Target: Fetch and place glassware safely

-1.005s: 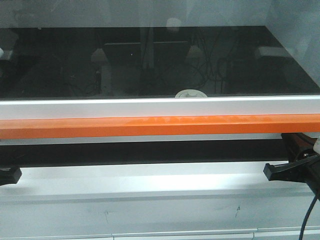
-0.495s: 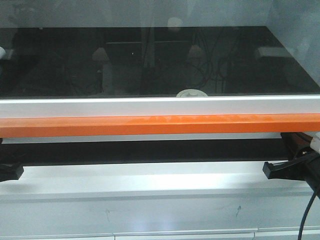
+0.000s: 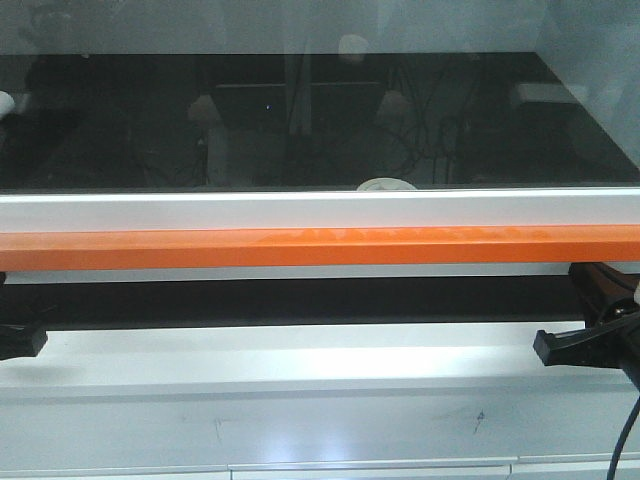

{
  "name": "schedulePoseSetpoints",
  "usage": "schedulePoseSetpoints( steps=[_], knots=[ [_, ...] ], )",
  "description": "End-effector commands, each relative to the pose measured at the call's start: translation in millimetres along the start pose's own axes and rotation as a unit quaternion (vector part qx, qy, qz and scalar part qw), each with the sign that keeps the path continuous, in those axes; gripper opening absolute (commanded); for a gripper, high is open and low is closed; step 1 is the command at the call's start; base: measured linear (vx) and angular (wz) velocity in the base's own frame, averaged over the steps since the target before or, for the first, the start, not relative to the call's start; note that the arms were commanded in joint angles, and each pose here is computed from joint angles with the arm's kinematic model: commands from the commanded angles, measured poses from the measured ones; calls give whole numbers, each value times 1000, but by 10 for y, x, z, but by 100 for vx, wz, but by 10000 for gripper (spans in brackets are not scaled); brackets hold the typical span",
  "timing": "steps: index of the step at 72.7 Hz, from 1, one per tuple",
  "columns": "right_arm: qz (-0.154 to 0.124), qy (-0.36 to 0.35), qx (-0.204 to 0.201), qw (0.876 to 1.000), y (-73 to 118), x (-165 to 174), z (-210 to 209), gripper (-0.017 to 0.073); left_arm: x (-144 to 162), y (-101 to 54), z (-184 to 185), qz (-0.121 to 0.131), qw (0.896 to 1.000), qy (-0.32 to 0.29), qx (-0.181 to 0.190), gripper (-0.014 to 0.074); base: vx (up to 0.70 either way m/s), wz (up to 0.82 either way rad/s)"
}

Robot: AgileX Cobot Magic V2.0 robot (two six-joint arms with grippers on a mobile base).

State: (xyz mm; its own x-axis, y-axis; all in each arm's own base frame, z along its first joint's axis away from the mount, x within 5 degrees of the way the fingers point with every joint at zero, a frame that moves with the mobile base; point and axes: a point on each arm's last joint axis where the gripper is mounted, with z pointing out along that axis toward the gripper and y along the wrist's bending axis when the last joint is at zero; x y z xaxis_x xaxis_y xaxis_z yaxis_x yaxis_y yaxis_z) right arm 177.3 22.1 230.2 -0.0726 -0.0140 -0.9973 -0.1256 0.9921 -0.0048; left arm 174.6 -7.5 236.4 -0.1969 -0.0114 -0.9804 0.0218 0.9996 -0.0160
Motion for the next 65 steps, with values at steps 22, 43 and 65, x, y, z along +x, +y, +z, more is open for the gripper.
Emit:
schedulePoseSetpoints(
  steps=[22,43,65],
  knots=[
    [-6,-186,3,982,-4,-597,6,-1,-637,10,-141,-9,973,-230,-8,-8,0,0],
    [-4,-189,3,982,-4,-691,40,-1,-663,12,-152,-22,970,-243,-5,-8,0,0],
    [-5,-188,3,982,-5,-834,91,-1,-696,10,-145,-22,969,-245,-5,-8,0,0]
  ],
)
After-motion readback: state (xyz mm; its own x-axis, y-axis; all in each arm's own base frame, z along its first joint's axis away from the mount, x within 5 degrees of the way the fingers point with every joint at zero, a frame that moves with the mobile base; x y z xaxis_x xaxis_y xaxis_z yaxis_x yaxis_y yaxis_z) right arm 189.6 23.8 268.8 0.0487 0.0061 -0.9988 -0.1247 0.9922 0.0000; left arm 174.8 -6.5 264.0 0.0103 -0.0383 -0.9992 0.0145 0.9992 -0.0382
